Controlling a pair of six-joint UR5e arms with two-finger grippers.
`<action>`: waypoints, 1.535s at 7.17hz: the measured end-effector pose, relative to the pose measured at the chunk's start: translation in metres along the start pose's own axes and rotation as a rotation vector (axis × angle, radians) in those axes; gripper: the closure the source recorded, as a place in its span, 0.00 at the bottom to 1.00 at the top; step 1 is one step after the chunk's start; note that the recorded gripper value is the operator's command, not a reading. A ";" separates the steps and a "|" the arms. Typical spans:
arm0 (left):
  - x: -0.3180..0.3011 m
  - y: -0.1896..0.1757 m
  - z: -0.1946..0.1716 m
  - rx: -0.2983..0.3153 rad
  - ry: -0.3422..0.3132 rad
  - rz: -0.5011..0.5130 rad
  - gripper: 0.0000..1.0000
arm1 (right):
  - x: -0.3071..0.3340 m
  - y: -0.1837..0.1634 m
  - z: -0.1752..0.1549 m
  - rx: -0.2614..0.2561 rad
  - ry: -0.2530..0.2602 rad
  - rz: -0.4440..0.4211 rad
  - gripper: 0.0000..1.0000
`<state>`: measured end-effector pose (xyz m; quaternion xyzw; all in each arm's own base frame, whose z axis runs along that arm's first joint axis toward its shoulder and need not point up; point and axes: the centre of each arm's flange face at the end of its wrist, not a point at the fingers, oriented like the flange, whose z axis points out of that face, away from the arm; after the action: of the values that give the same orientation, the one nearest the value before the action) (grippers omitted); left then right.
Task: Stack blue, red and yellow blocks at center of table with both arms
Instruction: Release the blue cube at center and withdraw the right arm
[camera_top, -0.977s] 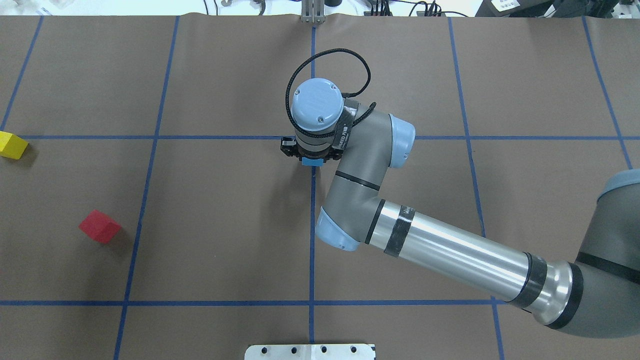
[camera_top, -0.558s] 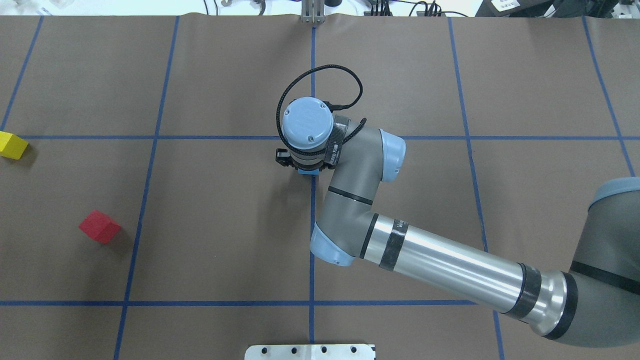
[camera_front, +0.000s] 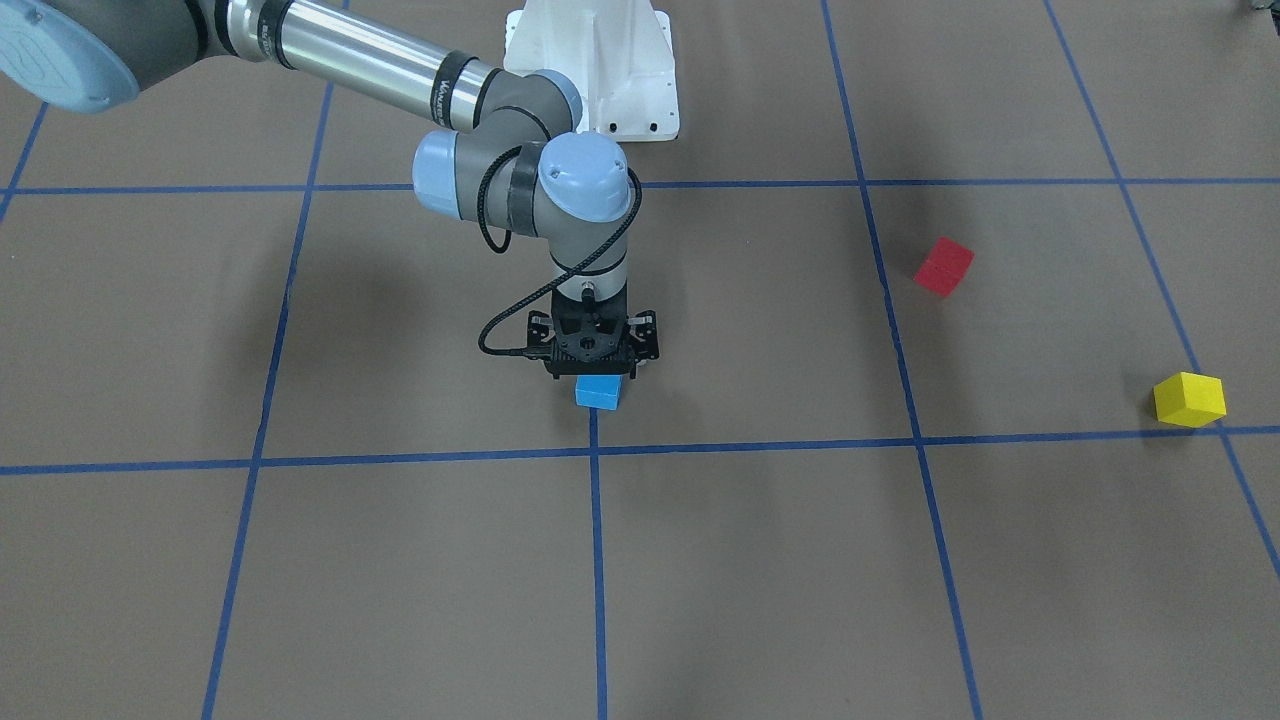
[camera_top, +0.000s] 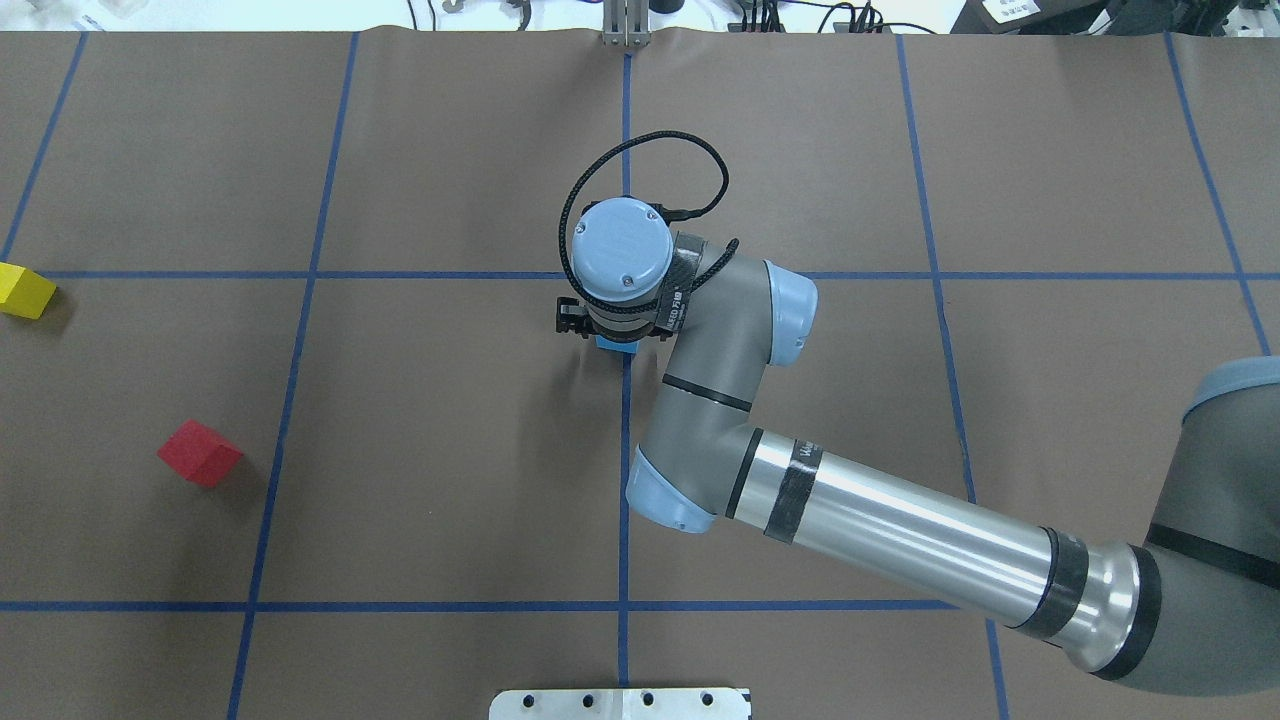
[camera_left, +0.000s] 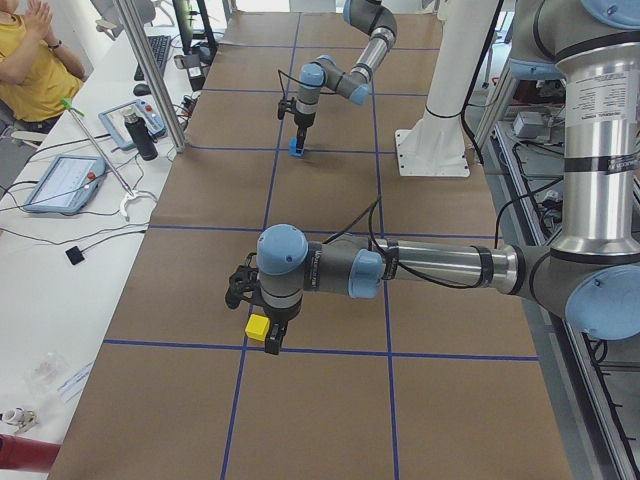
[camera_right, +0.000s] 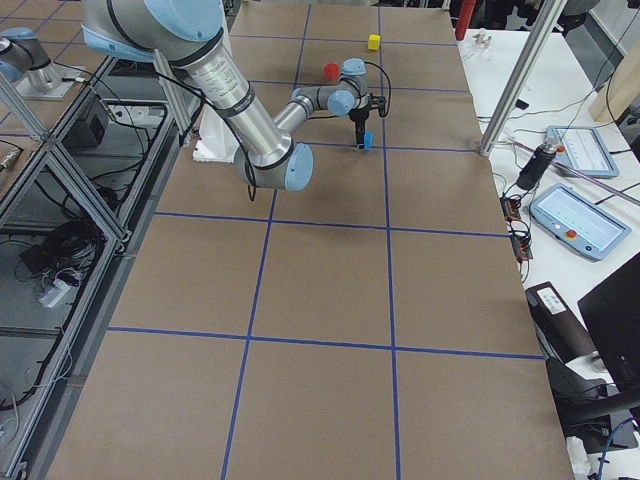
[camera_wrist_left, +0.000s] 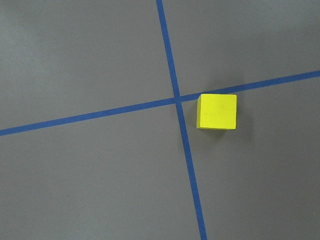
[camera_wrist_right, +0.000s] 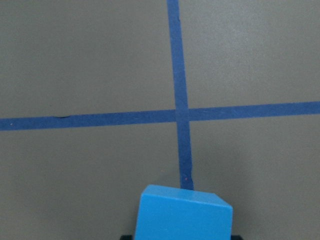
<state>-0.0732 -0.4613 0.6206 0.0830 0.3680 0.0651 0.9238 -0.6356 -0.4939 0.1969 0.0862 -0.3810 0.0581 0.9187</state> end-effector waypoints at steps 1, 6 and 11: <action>0.000 -0.001 -0.001 0.001 -0.001 -0.001 0.00 | 0.008 -0.019 -0.012 0.001 -0.012 0.006 0.00; 0.037 -0.045 -0.045 0.195 -0.029 0.176 0.00 | 0.169 -0.169 -0.135 -0.046 -0.034 -0.066 0.00; 0.150 -0.064 -0.030 0.354 0.156 0.232 0.00 | 0.512 -0.202 -0.199 -0.066 -0.017 -0.323 0.00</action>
<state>0.0179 -0.4937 0.4854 0.2803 0.4321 0.1116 0.8499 -0.1038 -0.6300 0.3993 0.1165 -0.3715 -0.1034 0.9153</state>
